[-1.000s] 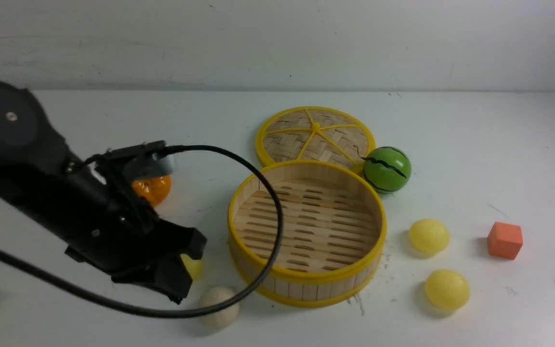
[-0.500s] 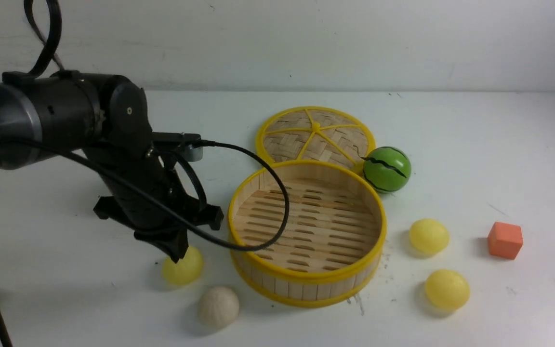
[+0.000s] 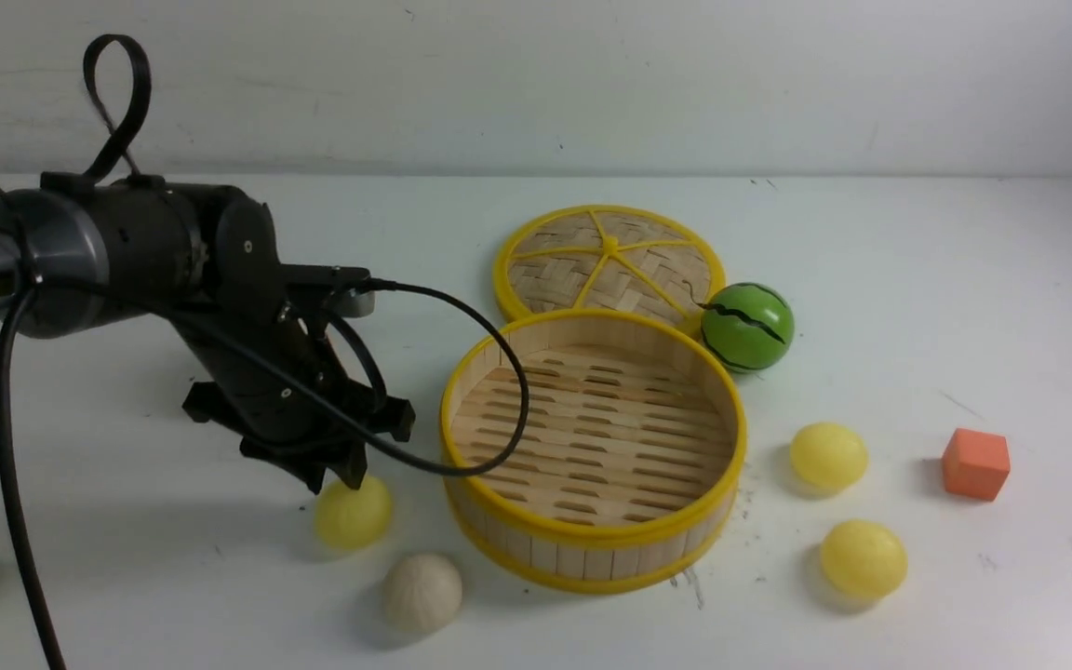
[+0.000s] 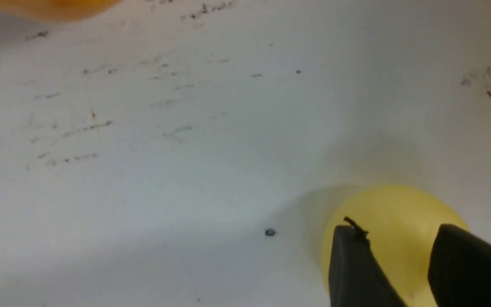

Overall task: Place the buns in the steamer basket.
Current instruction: Use the left arm to grab a steamed stuffed bun

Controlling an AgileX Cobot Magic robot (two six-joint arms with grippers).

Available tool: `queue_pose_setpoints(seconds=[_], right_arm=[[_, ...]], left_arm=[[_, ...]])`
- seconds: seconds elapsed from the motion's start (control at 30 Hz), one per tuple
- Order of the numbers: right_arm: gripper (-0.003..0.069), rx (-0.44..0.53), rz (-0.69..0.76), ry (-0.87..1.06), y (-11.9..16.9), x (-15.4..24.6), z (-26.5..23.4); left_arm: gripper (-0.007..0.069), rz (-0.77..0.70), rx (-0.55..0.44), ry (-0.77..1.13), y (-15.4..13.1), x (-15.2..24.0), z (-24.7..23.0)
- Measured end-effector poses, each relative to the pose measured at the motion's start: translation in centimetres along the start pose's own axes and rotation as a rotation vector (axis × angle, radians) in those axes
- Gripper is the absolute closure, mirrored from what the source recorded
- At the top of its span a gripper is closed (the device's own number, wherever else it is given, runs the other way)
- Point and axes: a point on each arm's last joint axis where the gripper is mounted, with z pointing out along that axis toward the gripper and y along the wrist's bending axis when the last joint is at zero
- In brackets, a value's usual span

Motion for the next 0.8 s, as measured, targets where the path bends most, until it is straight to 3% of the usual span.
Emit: queue_pose_setpoints(seconds=[0.33, 0.5, 0.63, 0.8], right_arm=[[0.042, 0.0, 0.0, 0.0, 0.0, 0.0, 0.0], [0.042, 0.0, 0.0, 0.0, 0.0, 0.0, 0.0], [0.042, 0.0, 0.0, 0.0, 0.0, 0.0, 0.0], [0.042, 0.0, 0.0, 0.0, 0.0, 0.0, 0.0]], left_arm=[[0.0381, 0.002, -0.002, 0.029, 0.1, 0.1, 1.1], [0.0381, 0.007, 0.003, -0.01, -0.1, 0.0, -1.0], [0.0387, 0.052, 0.017, -0.016, -1.1, 0.5, -3.9], [0.0391, 0.109, 0.02, 0.004, -2.7, 0.9, -3.6]])
